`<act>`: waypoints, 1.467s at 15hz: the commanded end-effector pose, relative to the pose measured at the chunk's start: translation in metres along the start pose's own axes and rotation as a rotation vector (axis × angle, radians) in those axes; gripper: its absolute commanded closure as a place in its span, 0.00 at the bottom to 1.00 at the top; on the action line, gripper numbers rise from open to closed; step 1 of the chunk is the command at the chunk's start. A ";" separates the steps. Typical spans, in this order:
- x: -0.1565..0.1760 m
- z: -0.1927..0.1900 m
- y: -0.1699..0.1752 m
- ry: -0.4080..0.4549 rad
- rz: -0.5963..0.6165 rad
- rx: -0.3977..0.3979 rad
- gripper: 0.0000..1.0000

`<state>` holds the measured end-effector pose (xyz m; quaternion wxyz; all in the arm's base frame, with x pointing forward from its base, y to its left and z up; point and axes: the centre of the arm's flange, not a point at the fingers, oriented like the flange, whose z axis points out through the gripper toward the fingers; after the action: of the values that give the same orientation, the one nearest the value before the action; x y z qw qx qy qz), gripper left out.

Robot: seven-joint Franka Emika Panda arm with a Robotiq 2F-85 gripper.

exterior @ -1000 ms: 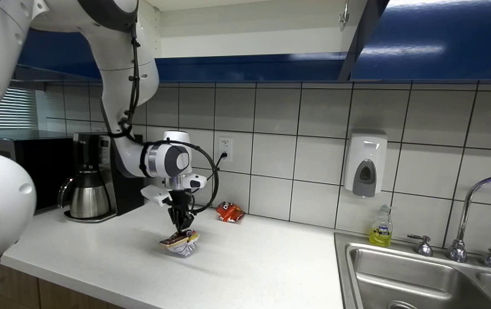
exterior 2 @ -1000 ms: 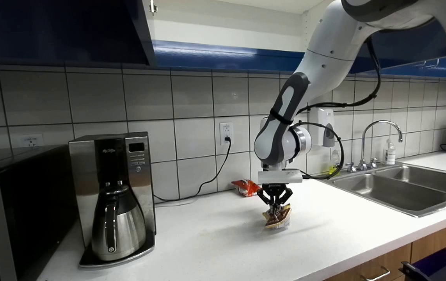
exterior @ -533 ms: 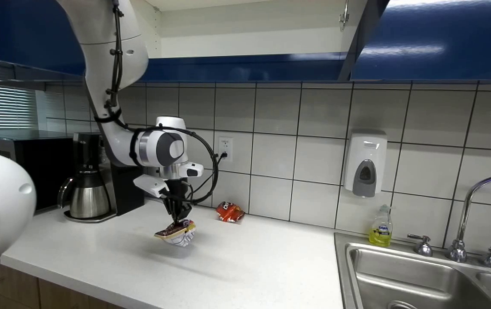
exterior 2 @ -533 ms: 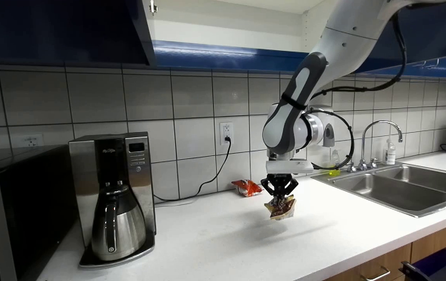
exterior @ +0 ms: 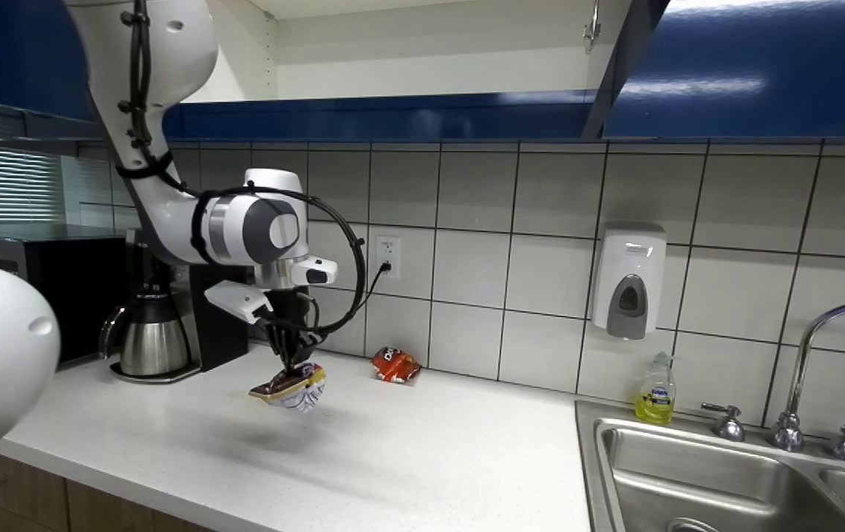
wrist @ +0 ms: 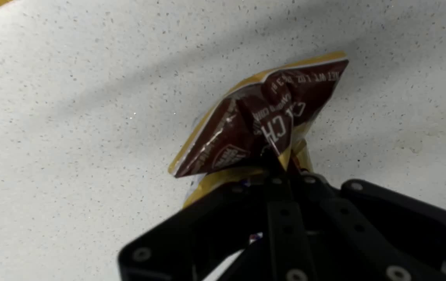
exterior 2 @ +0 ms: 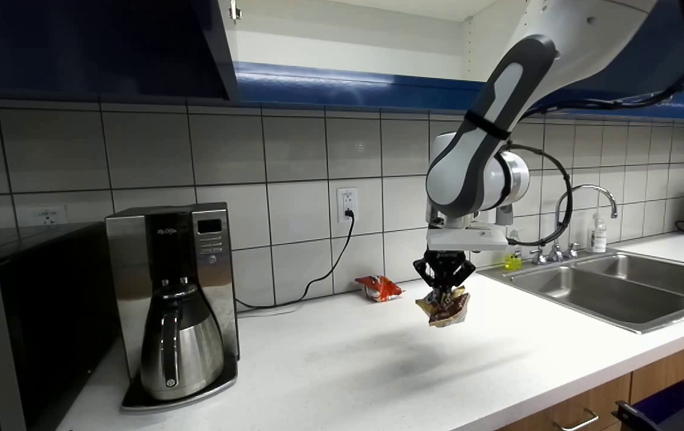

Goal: Put the brown packet inside the cabinet

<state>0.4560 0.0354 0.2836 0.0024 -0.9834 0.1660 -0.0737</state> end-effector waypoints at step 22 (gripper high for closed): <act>-0.075 -0.402 0.065 0.510 -0.151 0.084 1.00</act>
<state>0.3155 0.0107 0.6181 0.0006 -0.9483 0.0986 -0.3017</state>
